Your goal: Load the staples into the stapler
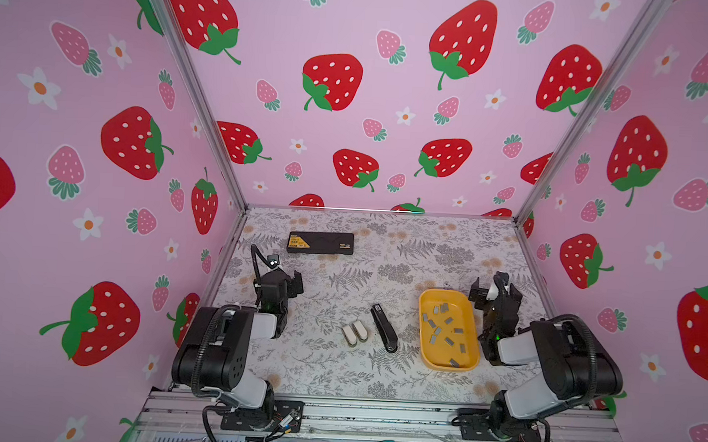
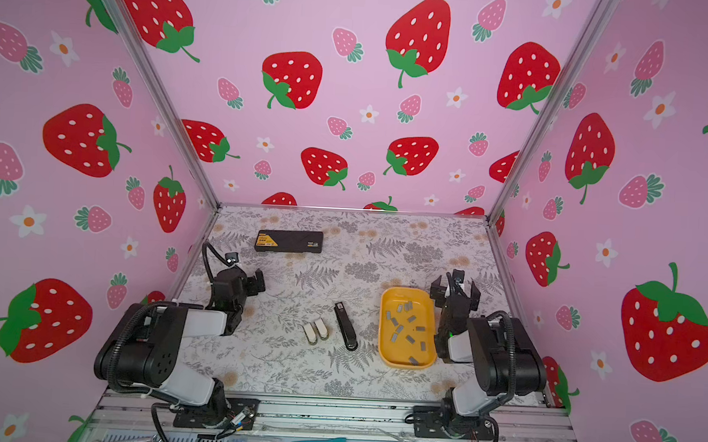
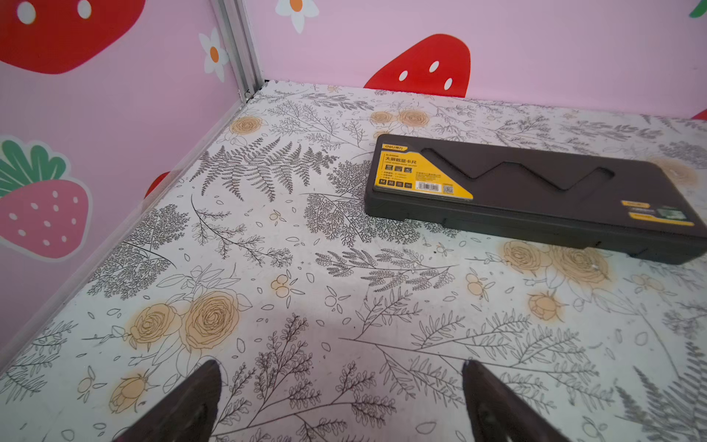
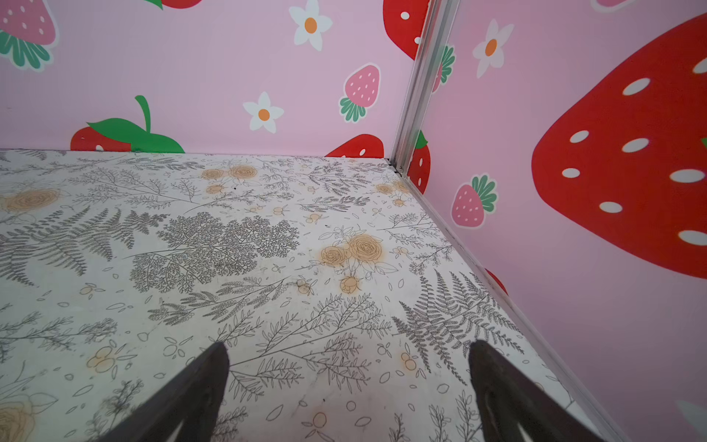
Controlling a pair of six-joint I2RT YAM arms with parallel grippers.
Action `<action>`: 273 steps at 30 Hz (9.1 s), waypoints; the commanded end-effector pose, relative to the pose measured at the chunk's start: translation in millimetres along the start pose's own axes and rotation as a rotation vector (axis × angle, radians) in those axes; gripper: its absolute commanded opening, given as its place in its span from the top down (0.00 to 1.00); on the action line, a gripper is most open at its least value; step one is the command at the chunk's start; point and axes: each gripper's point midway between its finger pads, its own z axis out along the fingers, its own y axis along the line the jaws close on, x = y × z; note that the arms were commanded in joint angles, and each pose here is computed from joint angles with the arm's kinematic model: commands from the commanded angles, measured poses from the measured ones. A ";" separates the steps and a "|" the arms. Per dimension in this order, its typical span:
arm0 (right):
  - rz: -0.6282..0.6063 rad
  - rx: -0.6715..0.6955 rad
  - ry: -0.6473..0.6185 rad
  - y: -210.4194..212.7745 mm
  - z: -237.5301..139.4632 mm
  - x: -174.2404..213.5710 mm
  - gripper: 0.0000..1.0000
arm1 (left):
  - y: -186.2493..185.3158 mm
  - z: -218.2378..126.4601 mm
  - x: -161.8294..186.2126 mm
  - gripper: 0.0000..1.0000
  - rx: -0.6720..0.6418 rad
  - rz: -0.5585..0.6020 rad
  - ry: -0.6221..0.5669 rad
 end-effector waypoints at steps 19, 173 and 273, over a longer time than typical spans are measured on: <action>0.020 0.002 -0.028 -0.6 2.6 -9.2 0.01 | -3.4 0.9 -13.7 0.01 0.009 -0.004 -0.037; 0.285 -0.495 -0.290 63.8 -129.2 -193.2 0.01 | -346.3 -226.3 69.7 1.00 1.755 1.555 -0.210; 0.493 -1.106 0.210 280.6 -210.0 -122.7 0.52 | -252.0 -296.9 -122.9 1.00 1.220 0.655 -0.673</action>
